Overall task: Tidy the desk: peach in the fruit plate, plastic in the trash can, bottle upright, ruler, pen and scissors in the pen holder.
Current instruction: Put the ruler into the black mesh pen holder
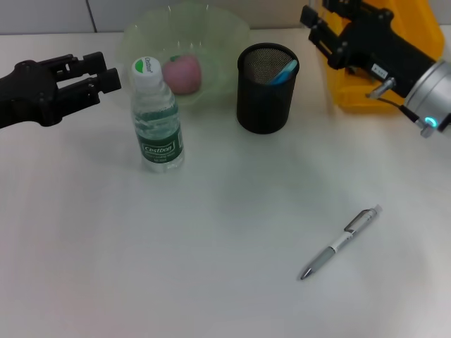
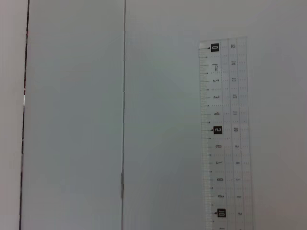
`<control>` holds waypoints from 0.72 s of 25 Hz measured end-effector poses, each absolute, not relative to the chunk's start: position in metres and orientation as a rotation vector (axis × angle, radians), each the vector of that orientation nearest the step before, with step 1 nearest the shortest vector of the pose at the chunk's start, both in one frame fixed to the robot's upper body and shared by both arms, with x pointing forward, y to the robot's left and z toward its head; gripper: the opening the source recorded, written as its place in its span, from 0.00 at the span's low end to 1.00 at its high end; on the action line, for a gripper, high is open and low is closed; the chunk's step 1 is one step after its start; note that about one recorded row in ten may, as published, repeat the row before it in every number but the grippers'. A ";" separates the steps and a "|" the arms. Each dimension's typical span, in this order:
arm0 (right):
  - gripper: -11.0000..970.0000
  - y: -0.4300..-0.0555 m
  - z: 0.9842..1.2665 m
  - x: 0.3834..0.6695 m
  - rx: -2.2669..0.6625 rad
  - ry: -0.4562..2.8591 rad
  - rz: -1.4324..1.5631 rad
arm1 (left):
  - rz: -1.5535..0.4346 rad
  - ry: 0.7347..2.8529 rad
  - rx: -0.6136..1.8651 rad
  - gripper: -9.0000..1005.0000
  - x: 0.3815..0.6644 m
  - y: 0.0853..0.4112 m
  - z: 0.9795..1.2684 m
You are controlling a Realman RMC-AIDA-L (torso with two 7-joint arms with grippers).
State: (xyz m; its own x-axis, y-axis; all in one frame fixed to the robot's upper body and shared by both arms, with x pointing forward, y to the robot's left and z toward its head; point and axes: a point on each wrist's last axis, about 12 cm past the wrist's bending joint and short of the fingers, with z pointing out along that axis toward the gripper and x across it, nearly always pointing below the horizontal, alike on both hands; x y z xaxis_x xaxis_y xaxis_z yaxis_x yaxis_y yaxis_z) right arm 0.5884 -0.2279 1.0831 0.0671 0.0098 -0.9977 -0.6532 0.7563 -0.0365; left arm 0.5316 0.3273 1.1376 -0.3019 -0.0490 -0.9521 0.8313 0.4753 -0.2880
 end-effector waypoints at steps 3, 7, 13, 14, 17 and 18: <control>0.46 -0.223 1.080 0.590 -0.573 1.447 0.555 | -1.019 1.648 0.681 0.50 0.532 0.327 1.137; 0.46 -0.213 1.076 0.593 -0.585 1.470 0.578 | -1.017 1.650 0.677 0.50 0.532 0.327 1.137; 0.47 -0.203 1.073 0.596 -0.610 1.498 0.603 | -1.017 1.651 0.675 0.50 0.532 0.327 1.137; 0.47 -0.203 1.073 0.597 -0.609 1.500 0.602 | -1.017 1.651 0.674 0.50 0.532 0.327 1.137; 0.47 -0.204 1.071 0.598 -0.603 1.524 0.586 | -1.017 1.652 0.673 0.50 0.532 0.328 1.137; 0.47 -0.205 1.070 0.599 -0.602 1.534 0.578 | -1.017 1.654 0.671 0.50 0.531 0.328 1.136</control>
State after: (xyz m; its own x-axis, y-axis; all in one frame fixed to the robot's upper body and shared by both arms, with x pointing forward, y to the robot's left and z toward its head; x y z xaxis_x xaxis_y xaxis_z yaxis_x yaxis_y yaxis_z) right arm 0.5990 -0.2046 1.0703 -0.0351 -0.0293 -0.9990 -0.6816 0.7317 0.0025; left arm 0.5313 0.3281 1.1362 -0.3085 -0.0530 -0.9498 0.8237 0.4845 -0.2946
